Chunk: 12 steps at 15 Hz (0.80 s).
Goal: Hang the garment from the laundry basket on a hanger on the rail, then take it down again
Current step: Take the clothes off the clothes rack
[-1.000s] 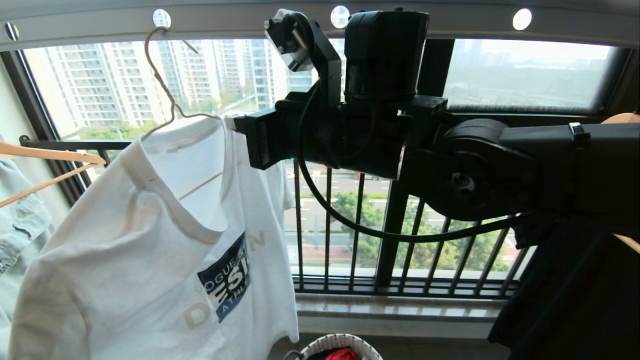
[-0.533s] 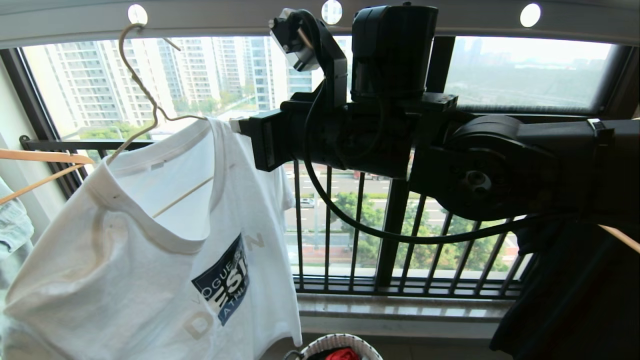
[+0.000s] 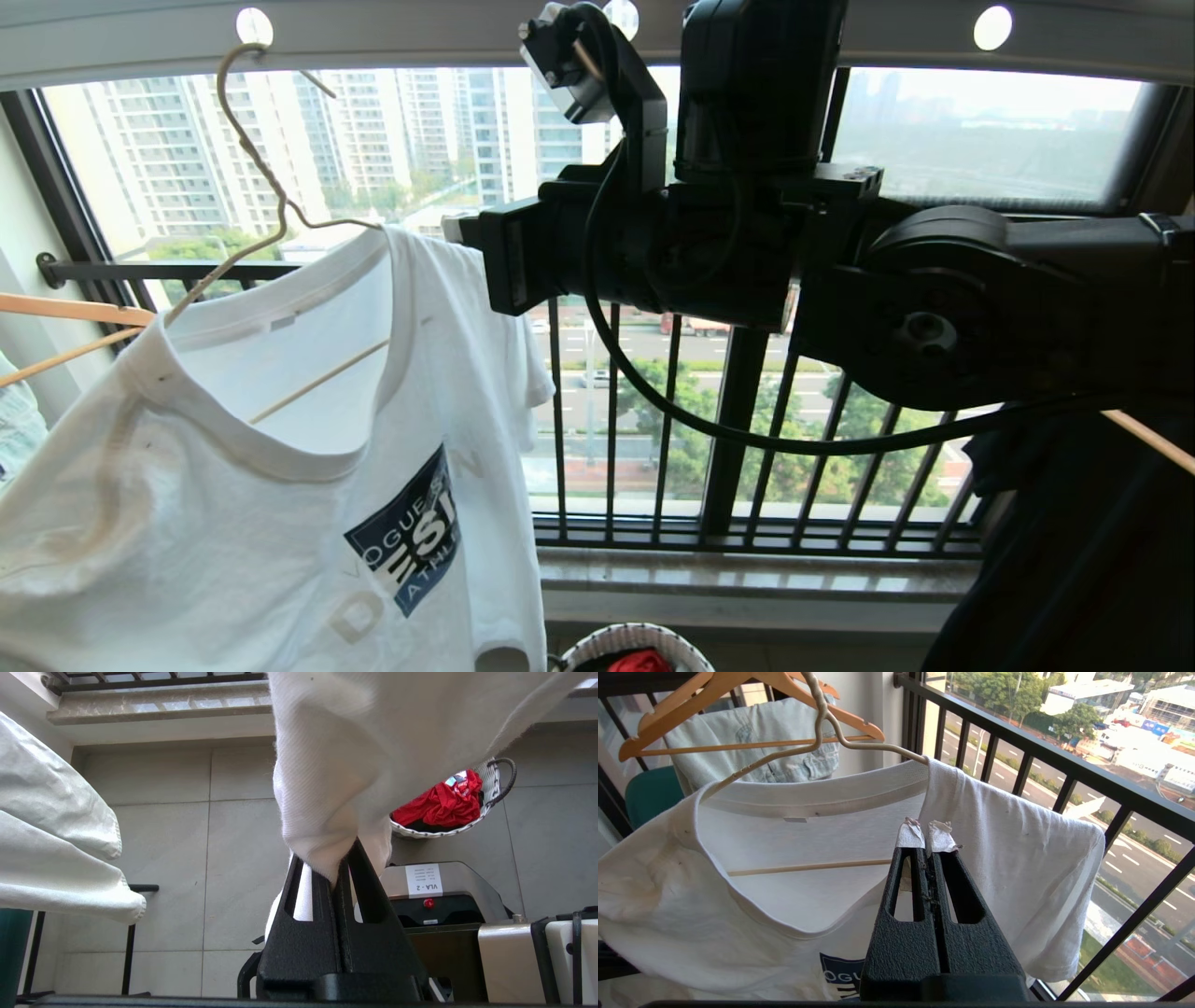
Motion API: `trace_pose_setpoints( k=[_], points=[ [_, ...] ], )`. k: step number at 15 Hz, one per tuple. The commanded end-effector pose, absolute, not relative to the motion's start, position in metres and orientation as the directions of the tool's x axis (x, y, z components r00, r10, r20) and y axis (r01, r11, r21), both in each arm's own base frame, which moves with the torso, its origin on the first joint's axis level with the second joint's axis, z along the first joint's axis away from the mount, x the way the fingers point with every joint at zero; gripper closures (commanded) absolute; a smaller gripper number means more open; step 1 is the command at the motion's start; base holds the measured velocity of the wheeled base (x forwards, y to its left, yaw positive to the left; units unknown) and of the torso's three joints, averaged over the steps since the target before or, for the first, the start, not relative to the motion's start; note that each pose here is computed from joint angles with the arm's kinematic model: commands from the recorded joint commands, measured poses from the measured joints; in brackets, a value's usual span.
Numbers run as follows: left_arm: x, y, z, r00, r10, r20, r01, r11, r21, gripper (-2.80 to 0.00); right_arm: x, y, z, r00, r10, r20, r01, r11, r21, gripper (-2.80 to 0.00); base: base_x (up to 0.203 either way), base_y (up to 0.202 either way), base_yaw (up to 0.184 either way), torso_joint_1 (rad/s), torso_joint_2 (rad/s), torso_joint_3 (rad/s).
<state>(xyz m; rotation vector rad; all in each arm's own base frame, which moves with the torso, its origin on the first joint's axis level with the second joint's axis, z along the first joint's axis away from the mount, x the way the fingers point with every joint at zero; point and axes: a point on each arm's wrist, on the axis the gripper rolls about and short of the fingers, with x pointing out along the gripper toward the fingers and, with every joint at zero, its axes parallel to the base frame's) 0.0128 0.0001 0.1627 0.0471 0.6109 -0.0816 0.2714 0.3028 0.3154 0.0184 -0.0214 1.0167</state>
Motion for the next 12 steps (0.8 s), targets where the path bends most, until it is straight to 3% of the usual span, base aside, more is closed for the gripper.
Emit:
trace_pose_setpoints(
  k=[1, 2, 6, 12],
  points=[
    [0.014, 0.000, 0.169, 0.826, -0.064, -0.560, 0.089, 0.996, 0.017, 0.00, 0.269, 0.300, 0.319, 0.528, 0.849, 0.031, -0.849, 0.528, 0.005, 0.00, 0.000, 0.000, 0.000, 0.000, 0.00, 0.000],
    [0.014, 0.000, 0.174, 0.834, -0.065, -0.548, 0.089, 0.996, 0.017, -2.80, 0.269, 0.299, 0.320, 0.535, 0.844, 0.029, -0.845, 0.535, 0.006, 0.00, 0.000, 0.000, 0.000, 0.000, 0.00, 0.000],
    [0.004, 0.003, 0.190, 0.832, -0.059, -0.552, 0.091, 0.995, 0.030, -2.80, 0.270, 0.295, 0.317, 0.563, 0.826, 0.016, -0.826, 0.563, 0.008, 0.00, 0.000, 0.000, 0.000, 0.000, 0.00, 0.000],
    [-0.010, 0.006, 0.225, 0.890, -0.084, -0.449, 0.097, 0.995, 0.006, -2.80, 0.270, 0.289, 0.315, 0.591, 0.807, 0.003, -0.807, 0.591, 0.010, 0.00, 0.000, 0.000, 0.000, 0.000, 0.00, 0.000]
  ],
)
